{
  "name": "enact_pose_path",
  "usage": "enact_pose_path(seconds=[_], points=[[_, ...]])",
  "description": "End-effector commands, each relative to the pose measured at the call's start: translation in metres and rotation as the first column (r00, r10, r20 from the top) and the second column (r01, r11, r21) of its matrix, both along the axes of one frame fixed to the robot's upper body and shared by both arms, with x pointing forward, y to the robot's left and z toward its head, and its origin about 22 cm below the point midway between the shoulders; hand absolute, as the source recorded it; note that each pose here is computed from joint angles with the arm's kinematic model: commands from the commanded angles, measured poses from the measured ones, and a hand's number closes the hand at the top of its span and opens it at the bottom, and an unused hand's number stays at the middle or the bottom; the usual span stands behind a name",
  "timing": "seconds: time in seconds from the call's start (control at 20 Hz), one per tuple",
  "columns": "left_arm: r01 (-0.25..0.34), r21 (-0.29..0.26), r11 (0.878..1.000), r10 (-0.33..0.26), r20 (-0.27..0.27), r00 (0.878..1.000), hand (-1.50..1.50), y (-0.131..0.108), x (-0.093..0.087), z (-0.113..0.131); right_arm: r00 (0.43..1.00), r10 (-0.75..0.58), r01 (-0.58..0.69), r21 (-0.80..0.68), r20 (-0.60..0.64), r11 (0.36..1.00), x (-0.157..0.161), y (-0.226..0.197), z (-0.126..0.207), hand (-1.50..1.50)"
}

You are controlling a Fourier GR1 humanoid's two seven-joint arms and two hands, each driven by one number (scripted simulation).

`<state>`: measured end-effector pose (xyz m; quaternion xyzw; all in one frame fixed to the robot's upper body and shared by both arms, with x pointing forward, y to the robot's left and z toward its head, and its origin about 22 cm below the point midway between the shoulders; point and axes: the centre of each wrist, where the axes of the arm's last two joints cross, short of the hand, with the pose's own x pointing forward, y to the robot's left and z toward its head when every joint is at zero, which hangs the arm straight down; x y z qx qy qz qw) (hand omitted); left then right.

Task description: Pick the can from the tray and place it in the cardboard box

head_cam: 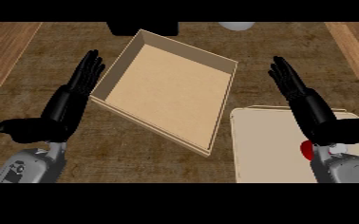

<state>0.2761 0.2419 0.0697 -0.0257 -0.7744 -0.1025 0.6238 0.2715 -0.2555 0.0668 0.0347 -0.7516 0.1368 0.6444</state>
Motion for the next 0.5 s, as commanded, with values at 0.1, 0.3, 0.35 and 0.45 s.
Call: enact_pose_path(seconds=[0.1, 0.3, 0.35, 0.45], points=[[-0.029, 0.154, 0.988, 0.022, 0.046, 0.999, 0.00, 0.021, 0.002, 0.002, 0.973, -0.084, 0.100, -0.065, 0.214, 0.993, -0.012, -0.076, 0.074, -1.50], [-0.025, 0.259, 0.966, 0.027, -0.005, 1.000, 0.00, 0.041, -0.002, -0.004, 0.950, -0.141, 0.264, -0.480, 0.278, 0.837, -0.026, -0.141, 0.139, -1.50], [-0.037, 0.265, 0.964, 0.039, 0.000, 0.999, 0.00, 0.046, -0.003, -0.002, 0.941, -0.203, 0.307, -0.424, 0.272, 0.852, -0.038, -0.167, 0.136, -1.50], [-0.020, 0.268, 0.963, 0.016, 0.018, 1.000, 0.00, 0.027, 0.002, -0.004, 0.929, -0.203, 0.311, -0.352, 0.311, 0.883, -0.054, -0.211, 0.135, -1.50]])
